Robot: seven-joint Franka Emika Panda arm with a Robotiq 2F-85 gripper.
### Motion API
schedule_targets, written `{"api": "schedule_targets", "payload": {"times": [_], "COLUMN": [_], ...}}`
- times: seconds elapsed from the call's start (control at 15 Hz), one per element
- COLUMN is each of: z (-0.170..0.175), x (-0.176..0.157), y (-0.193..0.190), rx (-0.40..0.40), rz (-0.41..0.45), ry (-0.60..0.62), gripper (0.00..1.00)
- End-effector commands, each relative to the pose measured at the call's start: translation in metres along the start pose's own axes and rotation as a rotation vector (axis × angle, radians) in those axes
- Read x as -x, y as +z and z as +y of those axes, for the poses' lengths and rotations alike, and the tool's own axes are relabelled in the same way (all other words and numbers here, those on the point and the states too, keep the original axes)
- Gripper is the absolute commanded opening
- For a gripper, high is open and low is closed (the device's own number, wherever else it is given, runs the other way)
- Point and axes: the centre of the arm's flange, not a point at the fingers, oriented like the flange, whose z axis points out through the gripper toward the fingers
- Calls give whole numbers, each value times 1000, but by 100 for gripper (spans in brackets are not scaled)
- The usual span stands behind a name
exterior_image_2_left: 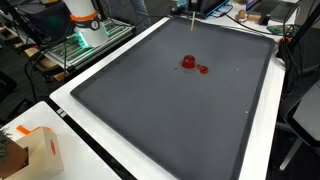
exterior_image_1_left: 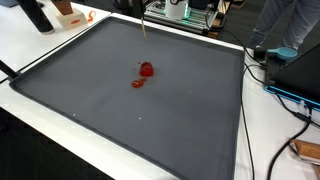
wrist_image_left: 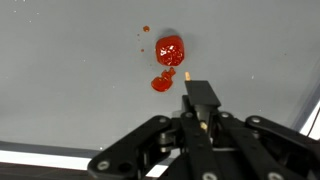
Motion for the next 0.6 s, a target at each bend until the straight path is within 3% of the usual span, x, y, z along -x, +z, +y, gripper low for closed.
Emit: {"api": "schedule_targets", "payload": {"times": [0.0, 0.2, 0.27, 0.53], "z": [0, 0, 2, 13], "x": [0, 0, -1, -3], "y": [0, 0, 4, 24], "rx": [0, 0, -30, -221], "rz": [0, 0, -4, 29], "ry": [0, 0, -12, -104], "gripper": [13, 13, 3, 3]}}
